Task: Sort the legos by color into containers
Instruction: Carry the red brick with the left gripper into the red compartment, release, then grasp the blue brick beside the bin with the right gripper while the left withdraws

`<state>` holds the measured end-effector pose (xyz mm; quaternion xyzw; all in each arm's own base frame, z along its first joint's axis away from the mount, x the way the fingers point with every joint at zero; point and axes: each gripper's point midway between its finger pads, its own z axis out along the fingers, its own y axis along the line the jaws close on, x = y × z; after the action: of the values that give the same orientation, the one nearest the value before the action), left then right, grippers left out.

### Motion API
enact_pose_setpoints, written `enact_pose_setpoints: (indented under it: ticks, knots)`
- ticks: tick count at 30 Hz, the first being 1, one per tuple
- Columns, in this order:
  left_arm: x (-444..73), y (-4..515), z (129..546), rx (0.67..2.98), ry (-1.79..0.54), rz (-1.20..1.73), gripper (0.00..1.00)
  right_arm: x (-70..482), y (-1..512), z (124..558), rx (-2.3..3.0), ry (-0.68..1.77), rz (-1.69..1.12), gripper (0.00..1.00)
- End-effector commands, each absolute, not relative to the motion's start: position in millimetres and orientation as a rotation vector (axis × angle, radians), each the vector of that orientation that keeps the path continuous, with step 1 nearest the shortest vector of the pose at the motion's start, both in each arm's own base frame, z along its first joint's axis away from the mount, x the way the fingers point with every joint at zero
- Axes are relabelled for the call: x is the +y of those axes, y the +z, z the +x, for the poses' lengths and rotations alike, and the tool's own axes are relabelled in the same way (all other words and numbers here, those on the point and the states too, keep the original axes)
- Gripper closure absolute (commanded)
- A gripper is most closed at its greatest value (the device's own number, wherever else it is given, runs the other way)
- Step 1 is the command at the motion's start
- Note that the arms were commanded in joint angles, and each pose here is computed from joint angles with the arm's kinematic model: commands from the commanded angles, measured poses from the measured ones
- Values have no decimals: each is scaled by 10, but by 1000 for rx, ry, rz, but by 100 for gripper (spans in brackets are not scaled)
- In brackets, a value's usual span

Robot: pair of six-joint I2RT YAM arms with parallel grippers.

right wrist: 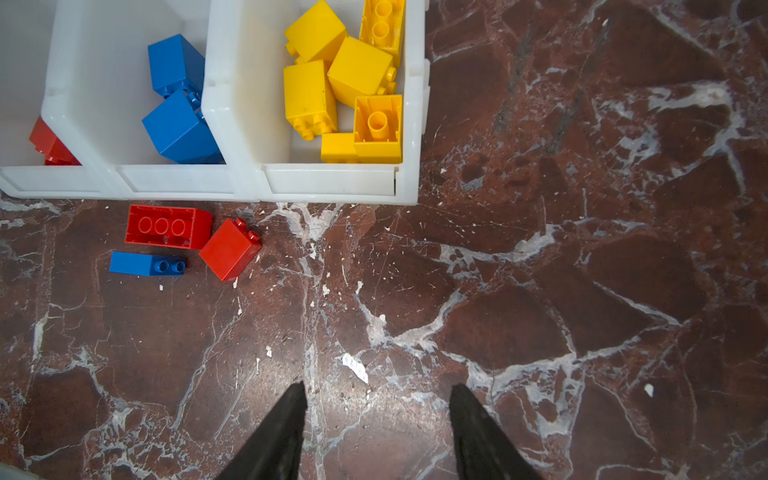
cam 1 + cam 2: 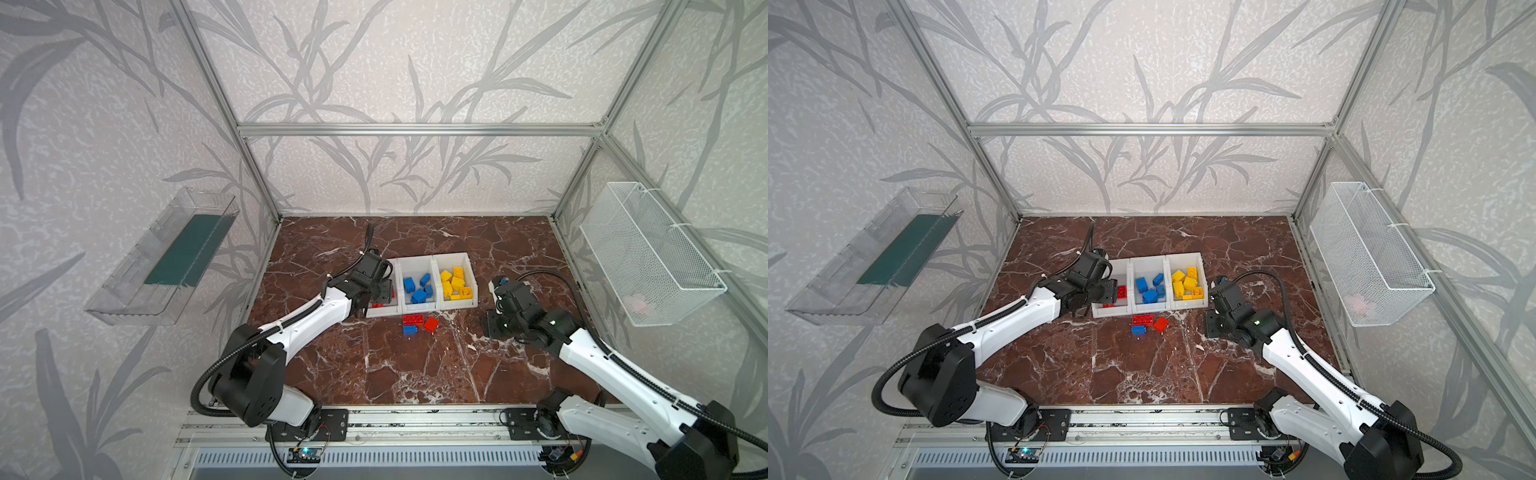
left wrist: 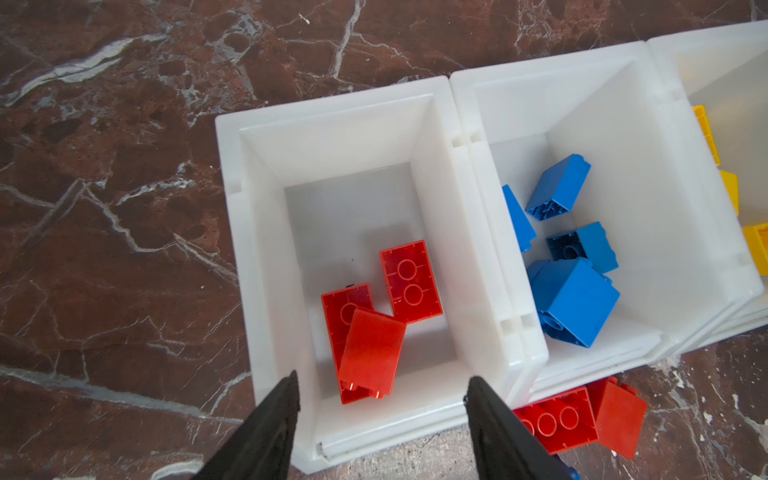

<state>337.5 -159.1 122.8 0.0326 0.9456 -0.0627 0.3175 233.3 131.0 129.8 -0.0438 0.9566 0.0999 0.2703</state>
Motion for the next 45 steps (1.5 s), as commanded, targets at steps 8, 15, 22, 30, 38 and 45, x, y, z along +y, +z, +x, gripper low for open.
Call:
enact_pose_setpoints:
  ticks: [8,15,22,30,38,45]
  knots:
    - [-1210,1278,3022,2444,-155,-57,30,1604,1090,2266,2644,342,-152,44]
    - [-975,1311,2785,2392,-145,-158,30,2116,984,2209,2680,315,-244,44]
    - [-875,1266,2631,2378,-166,-217,30,2679,903,2252,2675,252,-233,42]
    - [-832,1227,2555,2372,-171,-224,29,3118,760,2270,2689,247,-217,40]
    - [-822,1176,2517,2377,-181,-231,29,3419,591,2320,2710,219,-228,36]
    - [-815,1181,2501,2366,-186,-225,29,3439,478,2385,2723,130,-175,34]
